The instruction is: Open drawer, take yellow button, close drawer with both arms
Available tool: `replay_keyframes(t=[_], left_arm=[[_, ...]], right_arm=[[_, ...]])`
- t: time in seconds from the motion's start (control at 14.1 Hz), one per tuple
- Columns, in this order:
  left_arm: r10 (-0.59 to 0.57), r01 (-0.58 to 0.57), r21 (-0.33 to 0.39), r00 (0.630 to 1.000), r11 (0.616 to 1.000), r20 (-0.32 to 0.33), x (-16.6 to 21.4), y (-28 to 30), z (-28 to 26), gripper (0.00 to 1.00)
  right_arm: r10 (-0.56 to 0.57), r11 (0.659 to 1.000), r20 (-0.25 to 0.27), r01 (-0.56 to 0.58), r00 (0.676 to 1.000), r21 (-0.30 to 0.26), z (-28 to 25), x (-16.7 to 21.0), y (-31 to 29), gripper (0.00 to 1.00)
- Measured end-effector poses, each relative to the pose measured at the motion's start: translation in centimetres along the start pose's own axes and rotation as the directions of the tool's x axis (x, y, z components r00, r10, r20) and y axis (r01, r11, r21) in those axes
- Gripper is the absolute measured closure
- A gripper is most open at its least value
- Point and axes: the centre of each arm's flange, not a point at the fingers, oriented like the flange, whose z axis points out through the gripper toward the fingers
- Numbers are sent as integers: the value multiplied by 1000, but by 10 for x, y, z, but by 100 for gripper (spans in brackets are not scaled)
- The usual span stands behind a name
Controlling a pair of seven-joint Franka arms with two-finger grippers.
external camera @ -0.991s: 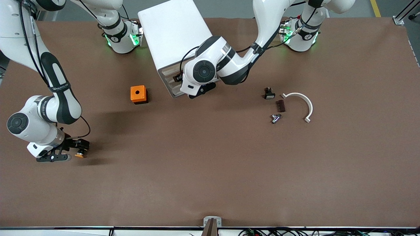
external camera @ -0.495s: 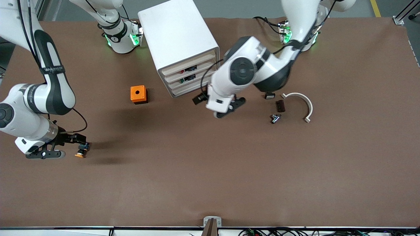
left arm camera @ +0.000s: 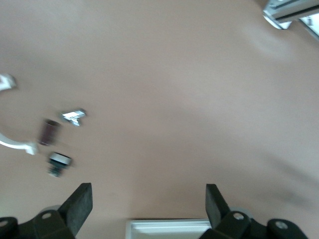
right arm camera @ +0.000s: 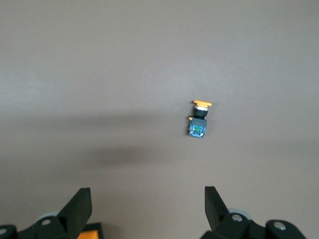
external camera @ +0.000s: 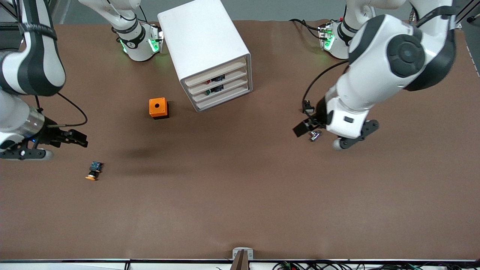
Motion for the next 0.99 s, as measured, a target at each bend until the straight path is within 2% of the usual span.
replay_keyframes(t=[0.42,0.64,0.99], left_arm=[[157,-159,44,986,986,46,61,-95,-43,0],[242,-246,73,968,967,62,71,-138,-70,0],[327,-333,109,943,937,64,80,-198,-85,0]], right_arm=[[5,1000,-21,-5,1000,-5,-86,-31,-15,0],[26,1000,-23,-26,999,-5,-119,-33,-15,0],[23,1000,-78,-24,997,-4,-154,-32,-17,0]])
